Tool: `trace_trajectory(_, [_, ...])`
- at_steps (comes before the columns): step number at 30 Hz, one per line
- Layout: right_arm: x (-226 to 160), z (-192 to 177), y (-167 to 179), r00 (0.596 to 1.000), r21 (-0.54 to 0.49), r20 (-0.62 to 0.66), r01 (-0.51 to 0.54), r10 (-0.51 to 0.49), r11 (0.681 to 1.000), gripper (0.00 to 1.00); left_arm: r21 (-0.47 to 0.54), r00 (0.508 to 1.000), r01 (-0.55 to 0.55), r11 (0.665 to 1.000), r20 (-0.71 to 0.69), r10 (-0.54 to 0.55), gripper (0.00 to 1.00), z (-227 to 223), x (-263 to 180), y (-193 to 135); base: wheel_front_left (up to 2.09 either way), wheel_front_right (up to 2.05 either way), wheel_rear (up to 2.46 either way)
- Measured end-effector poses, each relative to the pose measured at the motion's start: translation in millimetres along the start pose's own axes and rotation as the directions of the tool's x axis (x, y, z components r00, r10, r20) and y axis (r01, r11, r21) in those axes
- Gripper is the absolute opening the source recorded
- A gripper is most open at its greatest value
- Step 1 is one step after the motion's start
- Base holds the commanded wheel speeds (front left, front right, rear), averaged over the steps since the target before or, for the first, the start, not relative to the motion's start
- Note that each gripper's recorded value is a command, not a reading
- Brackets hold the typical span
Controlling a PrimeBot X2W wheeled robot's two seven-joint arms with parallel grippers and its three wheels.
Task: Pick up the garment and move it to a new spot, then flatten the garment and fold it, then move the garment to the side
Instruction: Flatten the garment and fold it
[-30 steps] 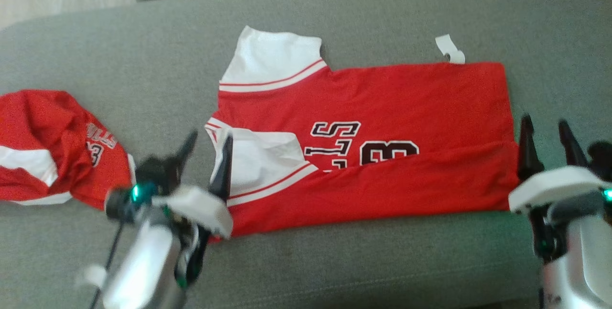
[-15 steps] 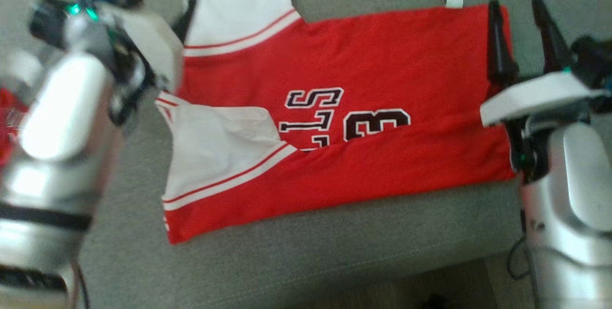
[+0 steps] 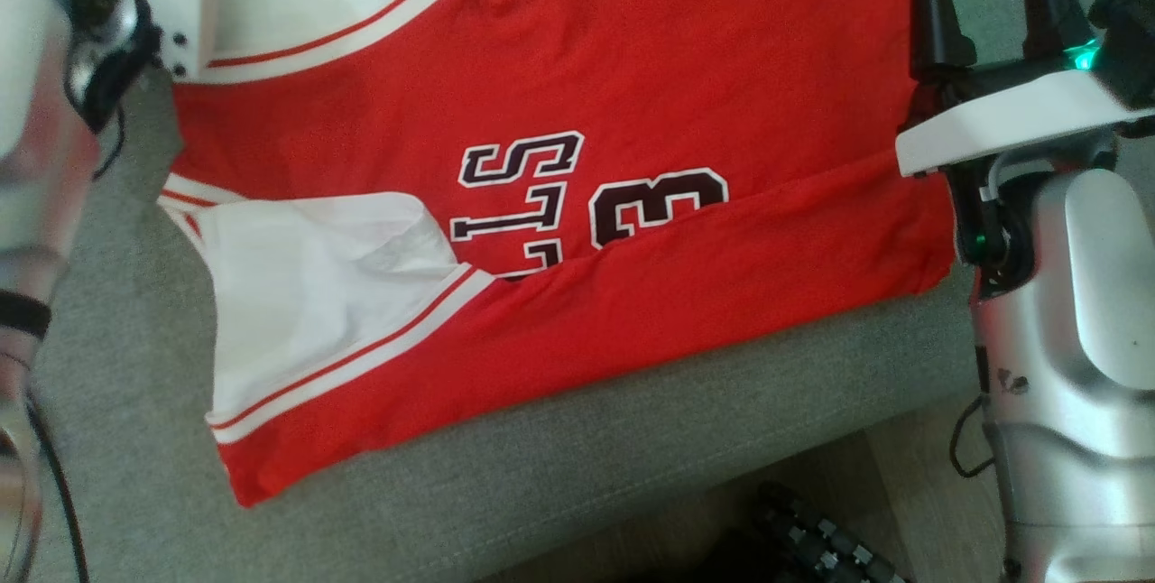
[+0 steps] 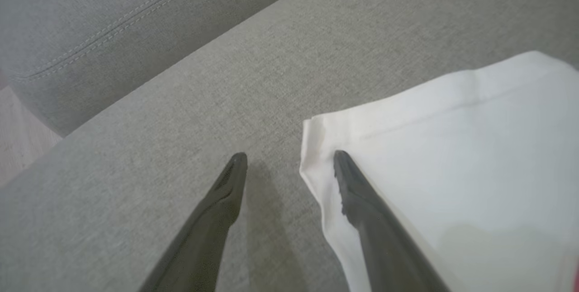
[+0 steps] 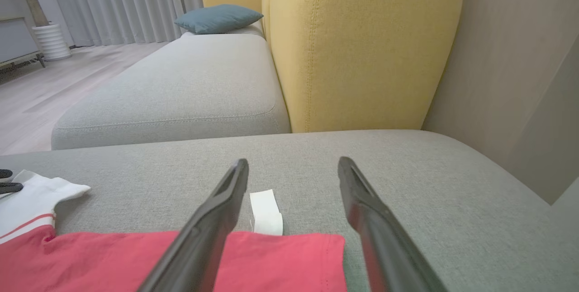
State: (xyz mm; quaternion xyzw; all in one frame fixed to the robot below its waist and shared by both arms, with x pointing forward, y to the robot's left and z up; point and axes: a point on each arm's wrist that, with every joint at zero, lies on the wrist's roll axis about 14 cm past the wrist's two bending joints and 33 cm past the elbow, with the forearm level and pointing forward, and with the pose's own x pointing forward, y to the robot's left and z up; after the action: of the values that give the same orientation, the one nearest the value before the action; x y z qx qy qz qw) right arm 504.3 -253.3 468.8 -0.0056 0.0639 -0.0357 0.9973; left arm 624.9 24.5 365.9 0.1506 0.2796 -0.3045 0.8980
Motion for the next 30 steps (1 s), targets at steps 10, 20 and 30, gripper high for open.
trace_trajectory(10, [-2.0, -8.8, -4.9, 1.000, 0.004, -0.017, 0.015, -0.015, 1.000, 1.00, 0.017, 1.000, 0.022, 1.000, 0.001, -0.022, 1.00, 6.2, 12.3, -3.1, 0.00, 0.00, 0.00])
trace_trajectory(20, [-1.3, -12.9, -6.5, 0.999, 0.006, -0.031, 0.025, -0.025, 1.000, 1.00, -0.022, 0.994, 0.109, 0.994, -0.008, -0.109, 0.00, 9.7, 6.7, -27.4, 0.00, 0.00, 0.00])
trace_trajectory(30, [12.4, -14.6, 6.1, 0.997, 0.043, -0.076, -0.012, 0.015, 0.999, 1.00, -0.018, 0.977, 0.076, 0.997, 0.200, -0.071, 0.00, 49.7, -34.7, -14.0, 0.00, 0.00, 0.00])
